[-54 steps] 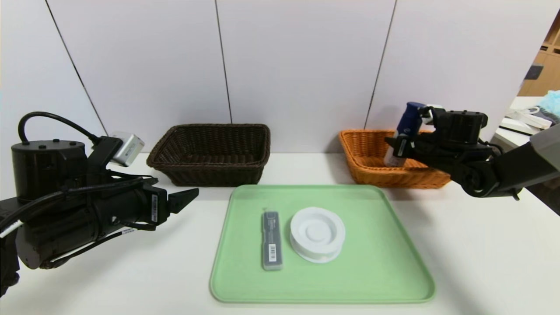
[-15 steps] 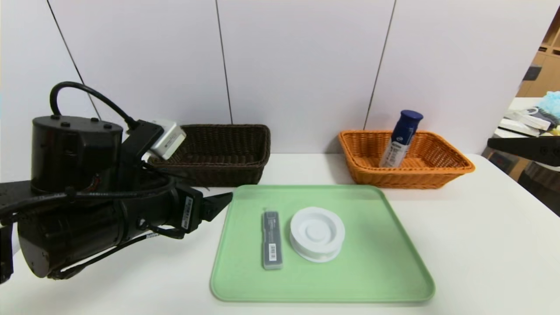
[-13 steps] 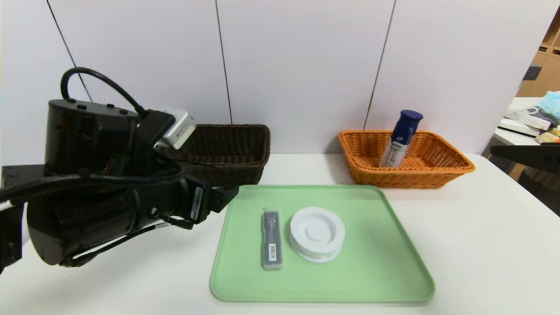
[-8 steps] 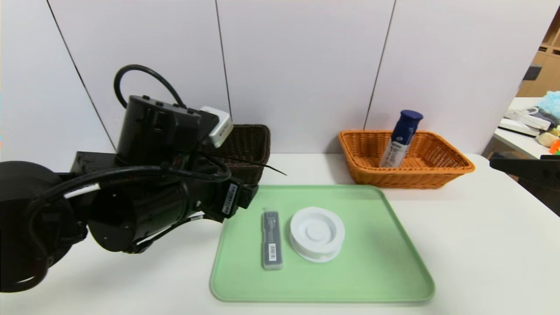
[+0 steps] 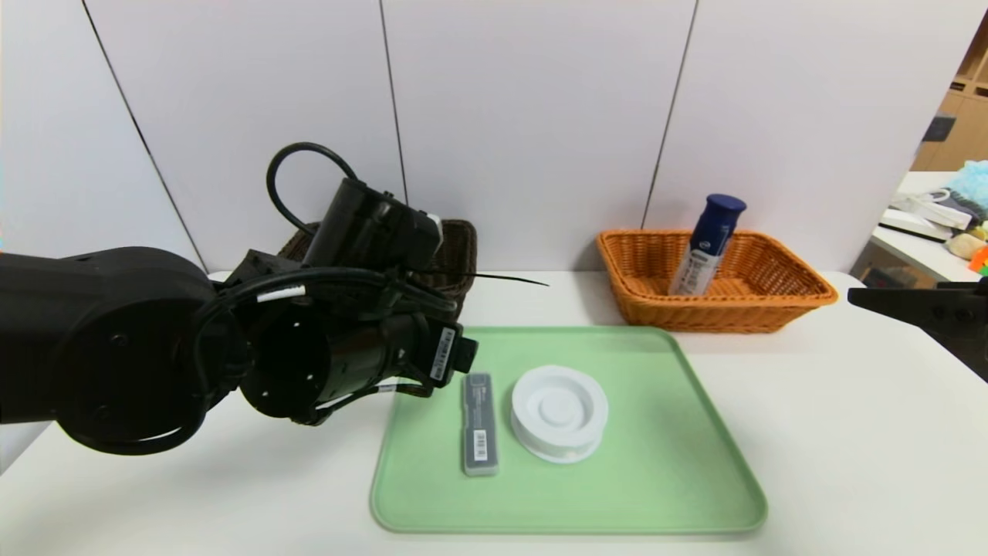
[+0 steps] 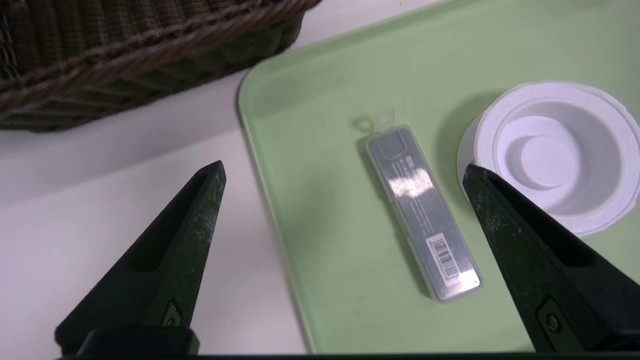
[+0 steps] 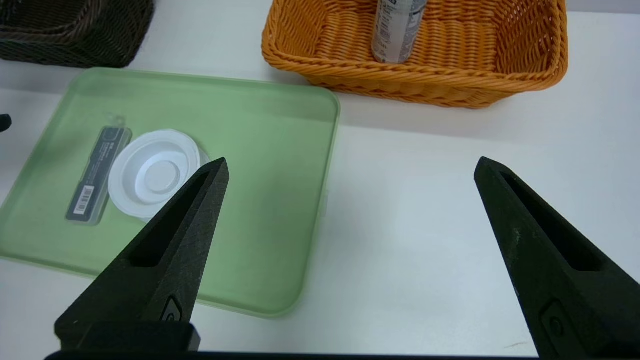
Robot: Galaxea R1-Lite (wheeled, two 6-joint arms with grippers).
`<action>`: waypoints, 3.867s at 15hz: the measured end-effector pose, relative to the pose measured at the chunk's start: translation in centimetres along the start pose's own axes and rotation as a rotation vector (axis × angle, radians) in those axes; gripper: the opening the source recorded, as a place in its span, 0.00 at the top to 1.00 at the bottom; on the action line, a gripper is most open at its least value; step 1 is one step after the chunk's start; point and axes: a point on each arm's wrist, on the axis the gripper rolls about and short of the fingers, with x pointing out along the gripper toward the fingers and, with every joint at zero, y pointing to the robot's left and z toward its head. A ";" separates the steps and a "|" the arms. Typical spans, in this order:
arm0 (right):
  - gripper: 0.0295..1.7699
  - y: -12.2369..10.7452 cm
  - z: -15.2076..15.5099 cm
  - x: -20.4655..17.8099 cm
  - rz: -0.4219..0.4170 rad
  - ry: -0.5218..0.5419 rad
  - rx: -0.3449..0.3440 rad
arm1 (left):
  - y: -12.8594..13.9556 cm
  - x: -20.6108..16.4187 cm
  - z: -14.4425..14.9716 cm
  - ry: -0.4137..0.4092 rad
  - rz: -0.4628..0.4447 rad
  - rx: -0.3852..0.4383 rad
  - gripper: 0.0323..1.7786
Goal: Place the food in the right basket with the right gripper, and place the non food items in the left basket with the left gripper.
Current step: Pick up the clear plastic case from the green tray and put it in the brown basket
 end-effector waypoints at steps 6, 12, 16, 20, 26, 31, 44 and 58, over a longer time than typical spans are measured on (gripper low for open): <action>0.04 -0.3 -1.7 -0.1 -0.099 0.079 0.002 | -1.1 0.1 -0.1 0.134 0.044 -0.075 0.05; 0.04 -0.5 -3.1 -0.3 -0.157 0.128 0.010 | -2.5 1.9 0.1 0.148 0.097 -0.131 0.05; 0.04 -0.5 -4.3 -0.8 -0.155 0.215 0.011 | -3.6 3.0 0.2 0.195 0.120 -0.184 0.05; 0.04 -0.6 -4.5 -1.0 -0.154 0.228 0.012 | -4.5 3.6 0.3 0.226 0.128 -0.182 0.05; 0.04 -0.6 -4.3 0.8 -0.128 0.288 0.009 | -5.2 4.6 -0.4 0.255 0.137 -0.182 0.05; 0.04 -0.6 -3.8 2.3 -0.114 0.315 0.009 | -5.5 5.0 -0.8 0.277 0.146 -0.173 0.05; 0.04 -0.6 -3.2 2.4 -0.117 0.300 0.015 | -6.0 6.4 -1.6 0.341 0.193 -0.173 0.05; 0.04 -0.7 -2.9 3.0 -0.113 0.288 0.017 | -6.6 8.1 -2.2 0.372 0.221 -0.162 0.05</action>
